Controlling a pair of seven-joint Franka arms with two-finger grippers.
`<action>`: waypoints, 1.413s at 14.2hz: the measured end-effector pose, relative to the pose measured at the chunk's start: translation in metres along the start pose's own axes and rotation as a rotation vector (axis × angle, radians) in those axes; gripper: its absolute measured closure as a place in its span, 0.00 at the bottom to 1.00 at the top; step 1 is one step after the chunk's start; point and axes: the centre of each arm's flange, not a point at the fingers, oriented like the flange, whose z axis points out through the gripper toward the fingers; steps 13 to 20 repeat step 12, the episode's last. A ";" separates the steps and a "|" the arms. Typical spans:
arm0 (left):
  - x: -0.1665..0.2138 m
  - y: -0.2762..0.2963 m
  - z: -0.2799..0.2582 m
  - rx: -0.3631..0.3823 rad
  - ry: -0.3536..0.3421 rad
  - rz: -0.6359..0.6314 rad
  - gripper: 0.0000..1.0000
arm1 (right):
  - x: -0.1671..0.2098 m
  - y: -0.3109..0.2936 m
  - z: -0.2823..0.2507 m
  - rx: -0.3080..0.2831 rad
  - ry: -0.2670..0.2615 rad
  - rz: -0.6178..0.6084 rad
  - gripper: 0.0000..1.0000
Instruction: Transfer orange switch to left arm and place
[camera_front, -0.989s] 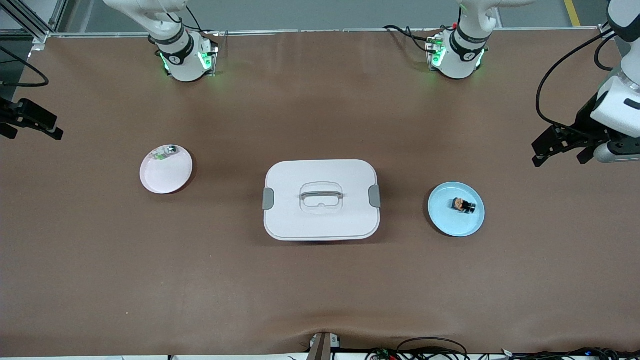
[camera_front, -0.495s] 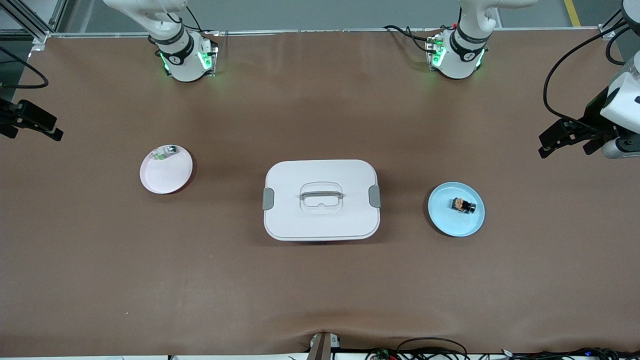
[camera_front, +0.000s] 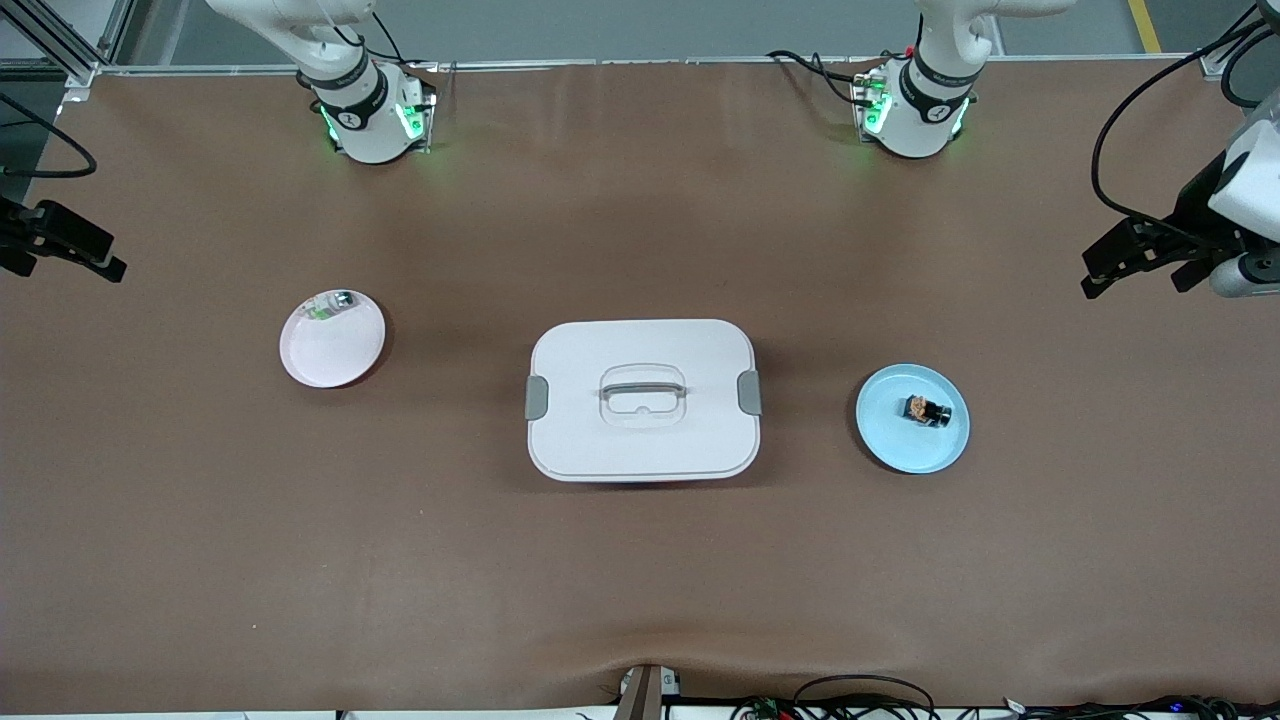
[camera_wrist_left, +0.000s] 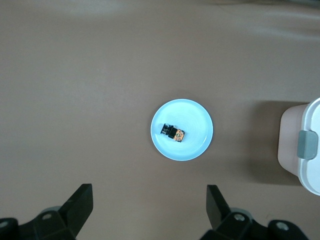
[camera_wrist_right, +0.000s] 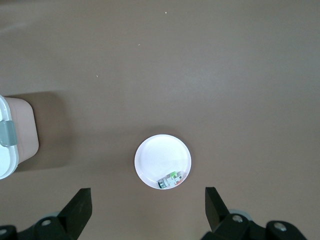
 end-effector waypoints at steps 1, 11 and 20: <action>0.000 0.000 0.000 0.000 0.000 0.001 0.00 | 0.000 0.000 0.000 0.000 0.000 0.000 0.00; 0.001 0.001 -0.007 -0.002 0.011 0.003 0.00 | 0.000 0.000 0.000 0.000 0.000 0.001 0.00; 0.001 0.001 -0.007 -0.001 0.009 0.003 0.00 | 0.000 0.000 0.000 0.000 0.000 0.001 0.00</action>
